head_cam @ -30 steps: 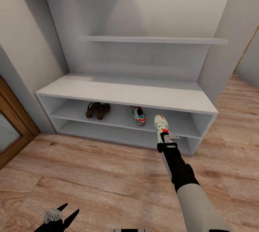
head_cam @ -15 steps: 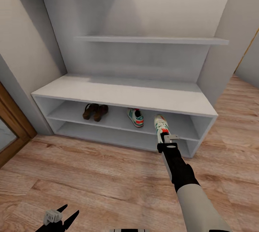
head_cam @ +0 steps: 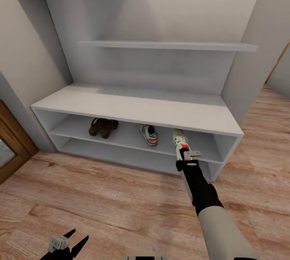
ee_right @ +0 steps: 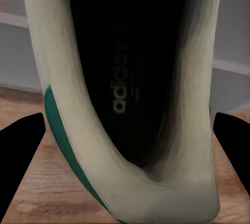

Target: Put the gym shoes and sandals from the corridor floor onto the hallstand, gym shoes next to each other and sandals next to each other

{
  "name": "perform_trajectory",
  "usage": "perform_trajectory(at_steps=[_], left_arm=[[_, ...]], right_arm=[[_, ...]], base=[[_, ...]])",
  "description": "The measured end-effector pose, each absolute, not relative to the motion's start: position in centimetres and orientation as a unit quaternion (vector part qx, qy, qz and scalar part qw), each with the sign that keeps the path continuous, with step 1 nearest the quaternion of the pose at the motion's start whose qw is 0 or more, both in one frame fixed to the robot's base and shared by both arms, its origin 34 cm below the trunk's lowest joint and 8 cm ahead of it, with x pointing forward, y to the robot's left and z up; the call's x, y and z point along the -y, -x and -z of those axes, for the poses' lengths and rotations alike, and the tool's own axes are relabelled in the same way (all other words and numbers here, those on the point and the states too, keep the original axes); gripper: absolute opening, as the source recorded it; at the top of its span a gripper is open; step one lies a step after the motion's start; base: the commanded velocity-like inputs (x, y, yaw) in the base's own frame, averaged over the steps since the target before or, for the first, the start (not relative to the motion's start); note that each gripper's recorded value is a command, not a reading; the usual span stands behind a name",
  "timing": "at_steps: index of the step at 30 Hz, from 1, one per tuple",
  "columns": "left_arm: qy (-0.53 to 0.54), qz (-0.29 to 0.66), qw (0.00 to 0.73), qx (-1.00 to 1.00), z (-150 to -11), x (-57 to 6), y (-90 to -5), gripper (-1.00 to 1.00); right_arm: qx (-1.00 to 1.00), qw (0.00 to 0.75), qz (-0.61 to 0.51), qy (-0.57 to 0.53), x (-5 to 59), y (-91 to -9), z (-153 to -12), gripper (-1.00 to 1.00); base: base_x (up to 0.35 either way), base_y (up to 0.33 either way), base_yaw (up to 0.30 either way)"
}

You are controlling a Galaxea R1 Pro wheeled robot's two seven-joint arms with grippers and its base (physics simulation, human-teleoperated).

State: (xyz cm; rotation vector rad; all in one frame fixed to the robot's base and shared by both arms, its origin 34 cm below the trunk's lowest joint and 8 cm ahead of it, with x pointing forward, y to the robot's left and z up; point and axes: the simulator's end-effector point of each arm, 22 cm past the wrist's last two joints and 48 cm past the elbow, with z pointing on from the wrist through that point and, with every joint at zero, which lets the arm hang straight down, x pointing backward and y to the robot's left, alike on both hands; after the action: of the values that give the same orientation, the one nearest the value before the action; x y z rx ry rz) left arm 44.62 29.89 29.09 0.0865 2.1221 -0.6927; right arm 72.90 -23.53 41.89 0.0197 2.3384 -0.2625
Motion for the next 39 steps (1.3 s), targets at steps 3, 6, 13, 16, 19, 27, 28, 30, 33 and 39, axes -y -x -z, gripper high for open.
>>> perform_trajectory(at_steps=[3, 6, 13, 16, 19, 27, 28, 30, 33, 39], left_arm=[[-0.035, 0.279, 0.438, -0.854, -29.1, -29.9, -44.6, 1.0], [-0.035, 0.279, 0.438, -0.854, -29.1, -29.9, -44.6, 1.0], [-0.036, 0.279, 0.439, -0.853, -29.1, -29.9, -44.7, 1.0], [-0.036, 0.279, 0.439, -0.853, -29.1, -29.9, -44.7, 1.0], [-0.035, 0.279, 0.435, -0.855, -28.8, -29.9, -44.5, 1.0], [-0.03, 0.28, 0.421, -0.862, -27.5, -29.9, -43.7, 1.0], [-0.03, 0.28, 0.42, -0.863, -27.5, -29.9, -43.7, 1.0], [-0.029, 0.28, 0.419, -0.863, -27.4, -29.9, -43.6, 1.0], [-0.029, 0.28, 0.418, -0.864, -27.3, -29.9, -43.6, 1.0], [-0.029, 0.28, 0.417, -0.864, -27.3, -29.9, -43.6, 1.0]], right_arm=[[-0.918, 0.383, 0.103, -0.007, 23.5, -72.9, -41.8, -1.0], [-0.918, 0.382, 0.103, -0.007, 23.5, -72.8, -41.7, -1.0], [-0.918, 0.382, 0.103, -0.007, 23.5, -72.8, -41.7, -1.0], [-0.918, 0.382, 0.103, -0.007, 23.5, -72.8, -41.7, -1.0], [-0.92, 0.378, 0.103, -0.007, 23.5, -72.7, -41.1, -1.0], [-0.926, 0.362, 0.103, -0.005, 23.5, -72.4, -38.9, -1.0], [-0.927, 0.362, 0.103, -0.005, 23.5, -72.4, -38.8, -1.0], [-0.927, 0.361, 0.103, -0.005, 23.5, -72.3, -38.6, -1.0], [-0.927, 0.36, 0.103, -0.005, 23.5, -72.3, -38.5, -1.0], [-0.927, 0.36, 0.103, -0.005, 23.5, -72.3, -38.5, -1.0]], base=[[0.13, -0.167, 0.258], [0.037, -0.047, 0.141], [0.006, -0.008, 0.023], [0.001, -0.002, 0.005], [0.001, -0.001, 0.002], [0.0, 0.0, 0.0], [0.0, 0.0, 0.0], [0.0, 0.0, 0.0], [0.0, 0.0, 0.0], [0.0, 0.0, 0.0]])
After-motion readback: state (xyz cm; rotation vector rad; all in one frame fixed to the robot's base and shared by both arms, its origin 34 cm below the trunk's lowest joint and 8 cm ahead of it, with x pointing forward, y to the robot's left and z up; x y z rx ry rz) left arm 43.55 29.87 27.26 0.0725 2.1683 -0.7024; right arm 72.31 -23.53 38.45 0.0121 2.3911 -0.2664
